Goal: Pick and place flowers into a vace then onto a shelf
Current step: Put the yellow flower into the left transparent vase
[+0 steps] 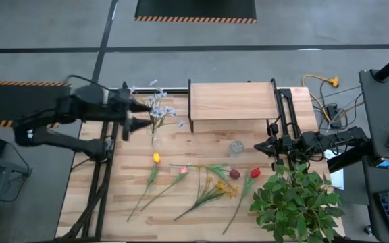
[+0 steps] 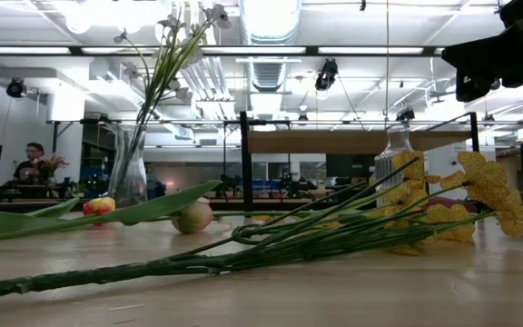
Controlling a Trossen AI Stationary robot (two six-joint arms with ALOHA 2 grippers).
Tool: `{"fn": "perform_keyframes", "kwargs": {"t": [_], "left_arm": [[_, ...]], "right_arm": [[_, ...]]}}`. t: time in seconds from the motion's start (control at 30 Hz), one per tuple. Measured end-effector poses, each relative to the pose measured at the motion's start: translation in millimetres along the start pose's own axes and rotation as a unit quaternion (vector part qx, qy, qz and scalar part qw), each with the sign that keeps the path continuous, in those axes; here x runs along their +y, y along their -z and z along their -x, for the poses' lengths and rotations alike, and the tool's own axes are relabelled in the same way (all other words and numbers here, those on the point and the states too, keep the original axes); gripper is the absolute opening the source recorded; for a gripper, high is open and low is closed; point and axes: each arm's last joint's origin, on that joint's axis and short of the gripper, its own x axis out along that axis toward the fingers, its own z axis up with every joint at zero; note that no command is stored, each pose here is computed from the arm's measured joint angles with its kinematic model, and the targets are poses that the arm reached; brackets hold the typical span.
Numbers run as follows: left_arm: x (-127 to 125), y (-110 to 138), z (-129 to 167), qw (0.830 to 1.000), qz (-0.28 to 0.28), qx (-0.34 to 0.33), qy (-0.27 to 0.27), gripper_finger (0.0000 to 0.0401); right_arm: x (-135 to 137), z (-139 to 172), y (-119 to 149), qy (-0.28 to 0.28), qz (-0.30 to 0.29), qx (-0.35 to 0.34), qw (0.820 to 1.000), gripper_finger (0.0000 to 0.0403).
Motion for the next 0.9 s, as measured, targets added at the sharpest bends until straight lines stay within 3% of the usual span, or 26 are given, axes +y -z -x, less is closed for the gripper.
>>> {"fn": "perform_keyframes", "kwargs": {"t": [0.2, 0.4, 0.57, 0.9], "left_arm": [[-37, -9, -16, 0.999, -0.029, 0.028, 0.002, 0.0256], [-75, -13, -25, 0.993, -0.055, 0.078, -0.076, 0.0256], [-97, -15, -25, 0.989, -0.049, 0.107, -0.093, 0.0256], [-125, 21, -52, 0.971, 0.013, 0.200, -0.131, 0.0256]], "right_arm": [[0, 0, 0, 0.000, 0.000, 0.000, 1.000, 0.0013], [0, 0, 0, 0.000, 0.000, 0.002, 1.000, 0.0013], [0, 0, 0, -0.001, 0.002, 0.002, 1.000, 0.0013], [0, 0, 0, -0.001, 0.002, 0.002, 1.000, 0.0013]]}}
